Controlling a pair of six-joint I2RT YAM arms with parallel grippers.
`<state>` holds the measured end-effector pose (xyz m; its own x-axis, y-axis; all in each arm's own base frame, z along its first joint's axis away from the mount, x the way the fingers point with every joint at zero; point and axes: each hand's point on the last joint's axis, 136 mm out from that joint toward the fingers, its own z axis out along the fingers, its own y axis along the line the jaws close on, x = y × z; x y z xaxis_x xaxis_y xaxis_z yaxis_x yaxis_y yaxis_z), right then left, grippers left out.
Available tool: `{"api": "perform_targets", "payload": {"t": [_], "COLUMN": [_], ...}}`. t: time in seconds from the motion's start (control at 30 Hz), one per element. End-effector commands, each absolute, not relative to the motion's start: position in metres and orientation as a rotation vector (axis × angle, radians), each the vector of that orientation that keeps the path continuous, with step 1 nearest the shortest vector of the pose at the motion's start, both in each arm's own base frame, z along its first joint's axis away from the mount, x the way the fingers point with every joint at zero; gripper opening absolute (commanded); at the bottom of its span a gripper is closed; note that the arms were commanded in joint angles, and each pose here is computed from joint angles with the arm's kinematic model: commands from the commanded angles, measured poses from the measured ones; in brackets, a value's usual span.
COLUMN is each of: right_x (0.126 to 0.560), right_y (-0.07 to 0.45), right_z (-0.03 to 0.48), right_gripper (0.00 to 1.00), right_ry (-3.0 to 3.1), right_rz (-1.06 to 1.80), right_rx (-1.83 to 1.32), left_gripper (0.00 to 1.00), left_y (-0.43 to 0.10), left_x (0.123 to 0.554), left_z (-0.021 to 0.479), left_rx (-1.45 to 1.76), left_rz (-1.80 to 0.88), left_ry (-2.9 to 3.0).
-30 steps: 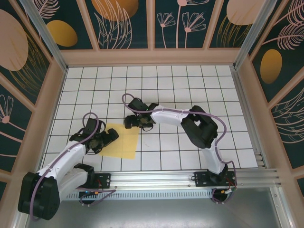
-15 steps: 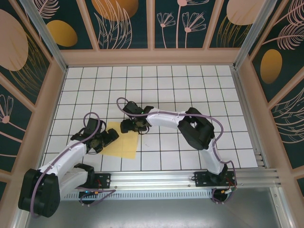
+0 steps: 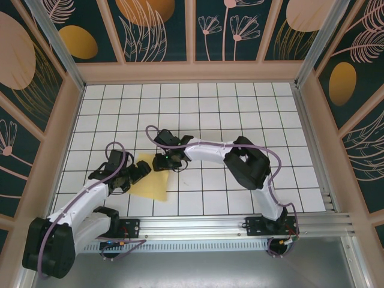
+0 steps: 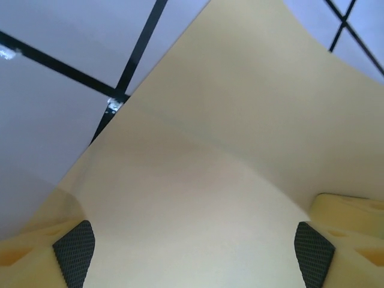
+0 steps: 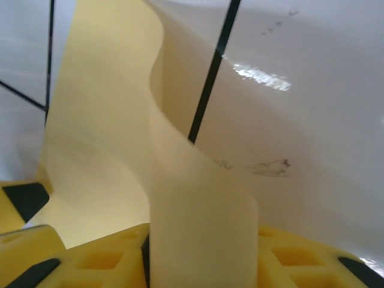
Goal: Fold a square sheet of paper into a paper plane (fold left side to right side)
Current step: Pick up the square sheet of paper from the bottom-center of the table.
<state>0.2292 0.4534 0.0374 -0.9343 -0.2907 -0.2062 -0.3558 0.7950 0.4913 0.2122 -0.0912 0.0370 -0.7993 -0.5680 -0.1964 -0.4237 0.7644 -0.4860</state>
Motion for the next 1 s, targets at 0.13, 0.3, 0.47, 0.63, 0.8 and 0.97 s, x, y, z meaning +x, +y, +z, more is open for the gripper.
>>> {"api": "perform_targets", "payload": {"t": [0.13, 0.3, 0.47, 0.63, 0.8, 0.97], "right_x": [0.231, 0.239, 0.251, 0.267, 0.29, 0.309], "right_y": [0.452, 0.434, 0.399, 0.349, 0.294, 0.252], "right_z": [0.079, 0.098, 0.123, 0.16, 0.205, 0.264], "right_gripper": [0.34, 0.33, 0.32, 0.32, 0.32, 0.32], "right_ry": [2.758, 2.691, 2.578, 2.425, 2.245, 2.075], "right_rz": [1.071, 1.164, 1.233, 1.334, 1.411, 1.382], "right_rx": [-0.537, -0.516, -0.524, -0.563, -0.588, -0.629], "left_gripper": [0.9, 0.93, 0.95, 0.96, 0.97, 0.96], "left_y": [-0.1, -0.103, -0.117, -0.14, -0.175, -0.196], "left_x": [0.253, 0.279, 0.306, 0.326, 0.341, 0.348], "left_z": [0.098, 0.134, 0.182, 0.229, 0.296, 0.344], "left_rx": [-0.646, -0.557, -0.416, -0.245, -0.014, 0.205], "left_rz": [-0.658, -0.641, -0.72, -0.836, -1.035, -1.076], "left_ry": [2.478, 2.404, 2.266, 2.144, 1.951, 1.842]}}
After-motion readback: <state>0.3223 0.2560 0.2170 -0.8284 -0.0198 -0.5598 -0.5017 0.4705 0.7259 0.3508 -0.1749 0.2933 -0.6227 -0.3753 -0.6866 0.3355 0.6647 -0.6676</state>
